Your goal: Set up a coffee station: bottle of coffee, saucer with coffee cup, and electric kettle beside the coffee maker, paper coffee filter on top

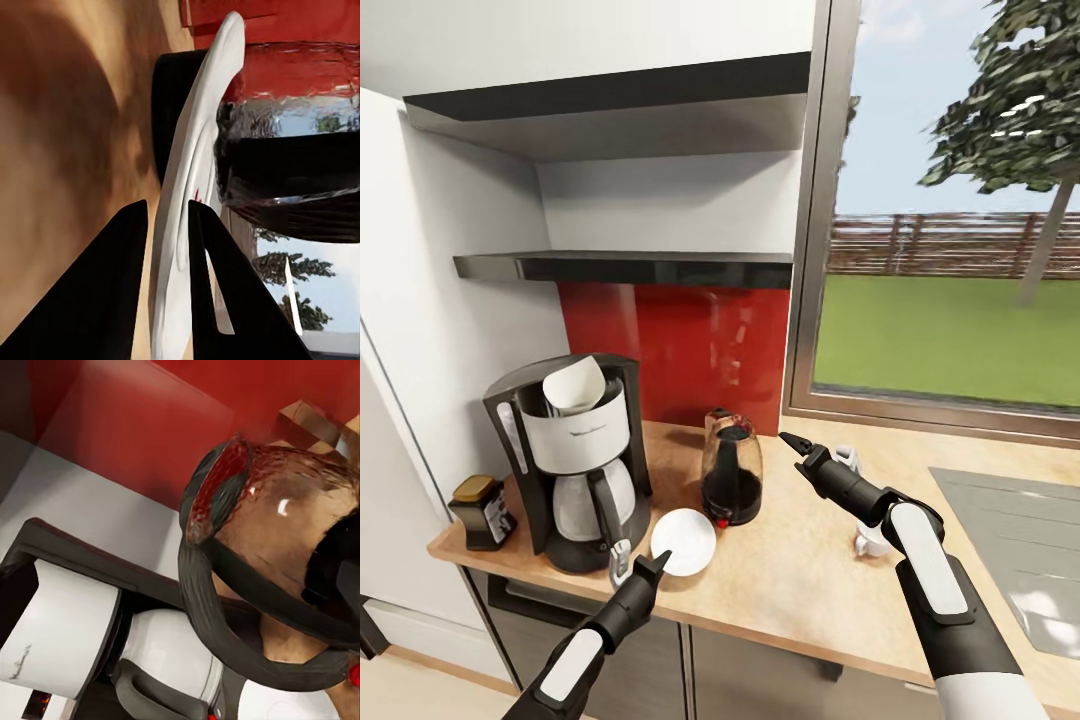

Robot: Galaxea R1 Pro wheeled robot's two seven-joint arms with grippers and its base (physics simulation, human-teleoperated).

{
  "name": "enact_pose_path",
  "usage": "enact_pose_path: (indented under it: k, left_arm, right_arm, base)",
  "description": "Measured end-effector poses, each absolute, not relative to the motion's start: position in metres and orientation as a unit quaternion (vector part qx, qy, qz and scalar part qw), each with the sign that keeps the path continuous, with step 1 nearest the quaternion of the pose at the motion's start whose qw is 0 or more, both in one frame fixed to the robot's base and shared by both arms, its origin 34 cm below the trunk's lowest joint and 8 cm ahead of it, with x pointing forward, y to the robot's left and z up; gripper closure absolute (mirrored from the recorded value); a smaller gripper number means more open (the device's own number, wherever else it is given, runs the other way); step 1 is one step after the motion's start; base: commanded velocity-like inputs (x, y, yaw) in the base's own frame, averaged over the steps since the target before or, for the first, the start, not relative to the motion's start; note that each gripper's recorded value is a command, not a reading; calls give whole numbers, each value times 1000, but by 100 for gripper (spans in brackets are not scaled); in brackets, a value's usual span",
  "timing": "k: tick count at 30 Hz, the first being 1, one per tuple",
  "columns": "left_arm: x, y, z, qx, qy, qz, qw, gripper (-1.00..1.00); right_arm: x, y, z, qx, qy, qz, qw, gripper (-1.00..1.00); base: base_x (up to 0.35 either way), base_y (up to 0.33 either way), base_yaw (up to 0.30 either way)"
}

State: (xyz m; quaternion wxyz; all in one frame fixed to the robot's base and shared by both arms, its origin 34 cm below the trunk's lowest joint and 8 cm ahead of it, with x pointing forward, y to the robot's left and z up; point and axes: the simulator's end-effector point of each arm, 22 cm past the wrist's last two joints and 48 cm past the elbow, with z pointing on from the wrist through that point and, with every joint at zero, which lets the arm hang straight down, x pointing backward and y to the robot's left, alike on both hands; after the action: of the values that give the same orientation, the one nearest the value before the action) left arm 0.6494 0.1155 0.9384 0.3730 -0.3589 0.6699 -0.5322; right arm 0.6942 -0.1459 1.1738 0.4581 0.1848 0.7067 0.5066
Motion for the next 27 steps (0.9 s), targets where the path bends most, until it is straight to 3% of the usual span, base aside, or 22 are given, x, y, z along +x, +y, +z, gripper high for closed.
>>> enact_pose_path:
  k: [14,15,27]
  left_arm:
    - [649,119,937,-362,669,-531,374,100]
    - [649,119,937,-362,669,-531,374,-100]
    - [650,118,939,-363,667,-533,373,-100]
  right_arm:
    - [694,-146,1174,185,707,507,458,-100]
    - [694,-146,1174,185,707,507,458,-100]
    - [694,-146,1174,185,707,506,458,-100]
  base:
    - [39,48,0]
    - [0,0,0]
    - [-37,20,0]
